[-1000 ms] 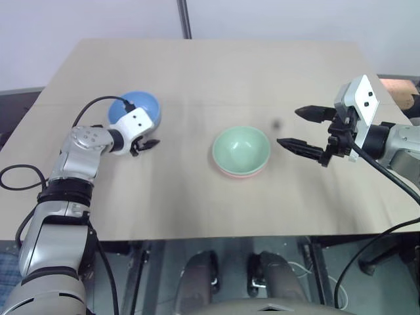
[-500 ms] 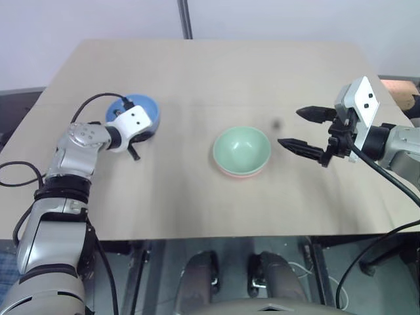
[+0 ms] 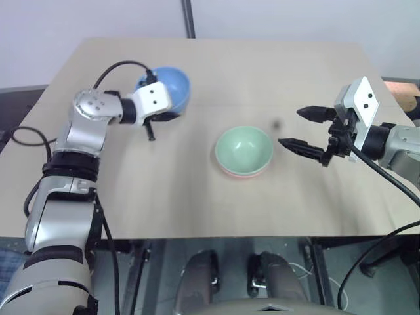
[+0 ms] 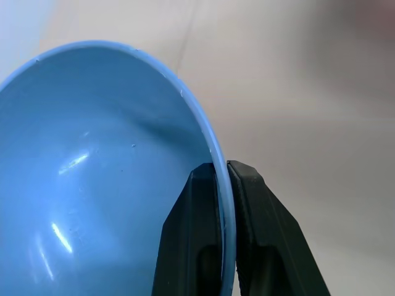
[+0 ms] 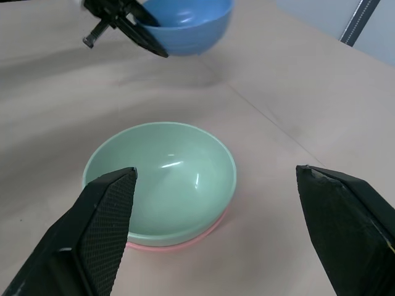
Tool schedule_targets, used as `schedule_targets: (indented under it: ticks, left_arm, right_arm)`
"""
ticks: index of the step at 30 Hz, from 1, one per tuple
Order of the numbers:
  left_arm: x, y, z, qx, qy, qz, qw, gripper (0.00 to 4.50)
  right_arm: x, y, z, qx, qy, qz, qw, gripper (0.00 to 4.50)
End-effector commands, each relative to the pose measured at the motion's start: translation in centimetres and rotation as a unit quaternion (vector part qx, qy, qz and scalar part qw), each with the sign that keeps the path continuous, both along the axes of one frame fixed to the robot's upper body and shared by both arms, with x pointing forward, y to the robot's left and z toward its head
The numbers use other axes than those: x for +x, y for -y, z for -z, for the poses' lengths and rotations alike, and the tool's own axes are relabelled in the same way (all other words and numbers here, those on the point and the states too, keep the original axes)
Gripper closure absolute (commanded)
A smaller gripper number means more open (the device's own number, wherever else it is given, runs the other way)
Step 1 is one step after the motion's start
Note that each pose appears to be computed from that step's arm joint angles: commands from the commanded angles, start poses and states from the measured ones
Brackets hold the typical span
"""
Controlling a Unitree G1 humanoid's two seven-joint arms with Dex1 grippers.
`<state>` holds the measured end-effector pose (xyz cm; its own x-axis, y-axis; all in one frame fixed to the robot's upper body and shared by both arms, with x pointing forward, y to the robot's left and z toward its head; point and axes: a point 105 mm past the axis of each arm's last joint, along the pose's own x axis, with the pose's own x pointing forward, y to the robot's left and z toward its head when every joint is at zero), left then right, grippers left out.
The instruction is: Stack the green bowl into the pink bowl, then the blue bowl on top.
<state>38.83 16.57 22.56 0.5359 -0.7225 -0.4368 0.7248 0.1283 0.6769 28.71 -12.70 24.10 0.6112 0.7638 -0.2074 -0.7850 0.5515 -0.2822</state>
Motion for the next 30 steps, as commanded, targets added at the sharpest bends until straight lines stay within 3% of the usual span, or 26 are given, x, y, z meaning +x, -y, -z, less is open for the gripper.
schedule_targets:
  ticks: [1, 10, 16, 17, 20, 22, 23, 26, 30]
  left_arm:
    - [-2.2, 3.3, -2.4, 0.010, 0.030, 0.106, 0.994, 4.28]
    - [-7.9, 8.0, -0.1, 0.042, -0.021, 0.304, 0.951, 4.28]
    - [-8.2, 8.8, -0.1, 0.028, -0.020, 0.323, 0.946, 4.28]
    - [-8.2, 8.9, -0.3, 0.023, -0.020, 0.324, 0.945, 3.79]
    - [-8.2, 8.8, -0.3, 0.021, -0.020, 0.326, 0.945, 3.01]
    - [-8.3, 8.8, -0.2, 0.021, -0.019, 0.327, 0.944, 1.87]
    - [-8.3, 8.8, -0.3, 0.016, -0.014, 0.328, 0.944, 1.64]
    - [-8.2, 9.1, -0.8, 0.000, 0.007, 0.329, 0.944, 0.20]
    - [-7.8, 8.6, -0.9, -0.009, 0.001, 0.311, 0.950, 0.09]
  right_arm:
    - [-0.1, 0.0, -1.0, -0.006, 0.025, -0.003, 1.000, 0.00]
    - [0.0, -0.1, -1.0, -0.010, 0.027, -0.004, 1.000, 0.00]
    - [0.0, -0.2, -1.0, -0.014, 0.030, -0.004, 0.999, 0.00]
    - [0.0, -0.2, -1.0, -0.015, 0.031, -0.003, 0.999, 0.00]
    - [0.0, -0.2, -1.0, -0.017, 0.030, -0.005, 0.999, 0.00]
    - [0.0, -0.2, -1.0, -0.017, 0.030, -0.006, 0.999, 0.00]
    - [0.0, -0.3, -1.0, -0.017, 0.030, -0.006, 0.999, 0.00]
    - [0.0, -0.3, -1.0, -0.017, 0.030, -0.008, 0.999, 0.00]
    - [0.0, -0.4, -0.9, -0.018, 0.030, -0.010, 0.999, 0.00]
